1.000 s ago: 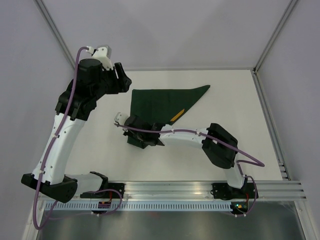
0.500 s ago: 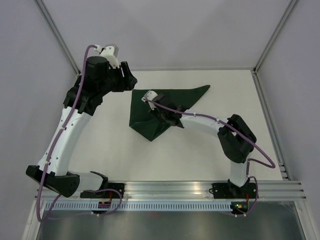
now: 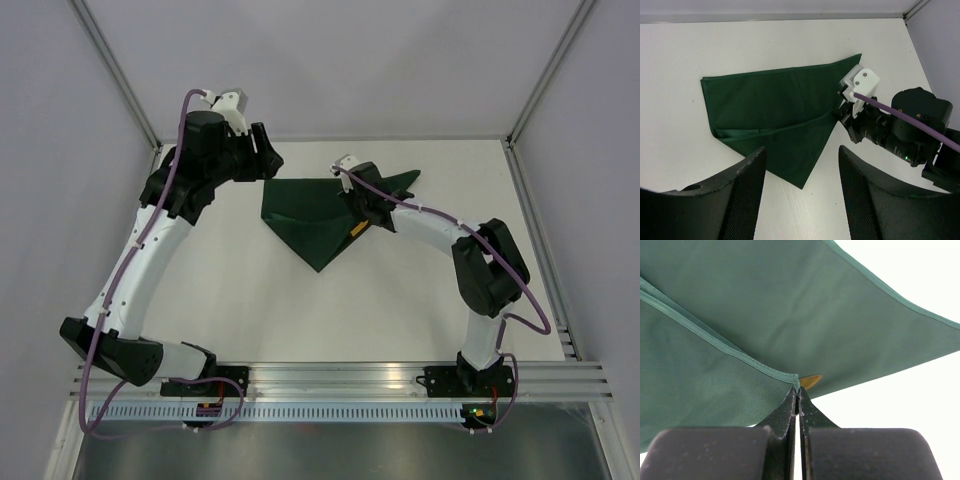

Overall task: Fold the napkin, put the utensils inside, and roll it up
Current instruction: Fold the napkin at the center of the board.

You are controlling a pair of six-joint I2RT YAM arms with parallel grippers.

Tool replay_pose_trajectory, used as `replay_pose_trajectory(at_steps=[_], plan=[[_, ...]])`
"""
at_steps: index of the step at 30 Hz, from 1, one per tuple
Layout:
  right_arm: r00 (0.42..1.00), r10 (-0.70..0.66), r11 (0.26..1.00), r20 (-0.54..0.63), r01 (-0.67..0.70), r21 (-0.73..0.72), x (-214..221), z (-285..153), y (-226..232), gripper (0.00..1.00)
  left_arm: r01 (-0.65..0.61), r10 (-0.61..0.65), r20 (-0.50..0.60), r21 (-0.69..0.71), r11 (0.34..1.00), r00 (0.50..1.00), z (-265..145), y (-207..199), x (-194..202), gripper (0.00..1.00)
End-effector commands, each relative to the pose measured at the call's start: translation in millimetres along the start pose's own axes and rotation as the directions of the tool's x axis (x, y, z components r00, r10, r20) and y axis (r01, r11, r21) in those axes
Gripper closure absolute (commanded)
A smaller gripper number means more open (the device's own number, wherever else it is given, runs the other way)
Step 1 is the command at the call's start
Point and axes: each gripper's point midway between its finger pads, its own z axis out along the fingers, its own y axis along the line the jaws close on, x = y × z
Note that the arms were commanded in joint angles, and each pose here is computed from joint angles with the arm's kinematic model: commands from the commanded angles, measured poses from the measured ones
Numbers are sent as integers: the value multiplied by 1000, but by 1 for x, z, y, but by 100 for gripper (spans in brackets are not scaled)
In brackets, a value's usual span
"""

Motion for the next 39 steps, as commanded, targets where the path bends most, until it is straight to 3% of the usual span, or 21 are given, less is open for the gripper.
replay_pose_trajectory(at_steps=[1, 19, 23, 24, 28, 34, 39], plan=[[1000, 18, 1000, 17, -19, 18, -4, 1, -16, 100, 40, -40, 6, 50, 998, 999, 4, -11, -2, 36], [996, 25, 999, -91, -22, 35, 32, 36, -30, 99, 48, -47, -19, 64, 997, 999, 13, -11, 8, 36], [994, 25, 999, -110, -21, 40, 38, 40, -32, 83, 47, -46, -21, 65, 997, 999, 14, -11, 9, 36], [994, 27, 999, -109, -22, 41, 38, 40, -32, 73, 48, -46, -25, 66, 997, 999, 15, -11, 11, 36], [994, 59, 997, -95, -55, 49, 28, 38, -44, 50, 54, -52, -29, 71, 996, 998, 18, -11, 13, 36], [990, 128, 991, -62, -126, 40, 4, 33, -68, 43, 56, -54, -29, 79, 995, 998, 19, -12, 15, 36], [961, 266, 964, -77, -264, 35, 4, 35, -107, 41, 66, -63, -38, 97, 993, 997, 22, -16, 19, 36]])
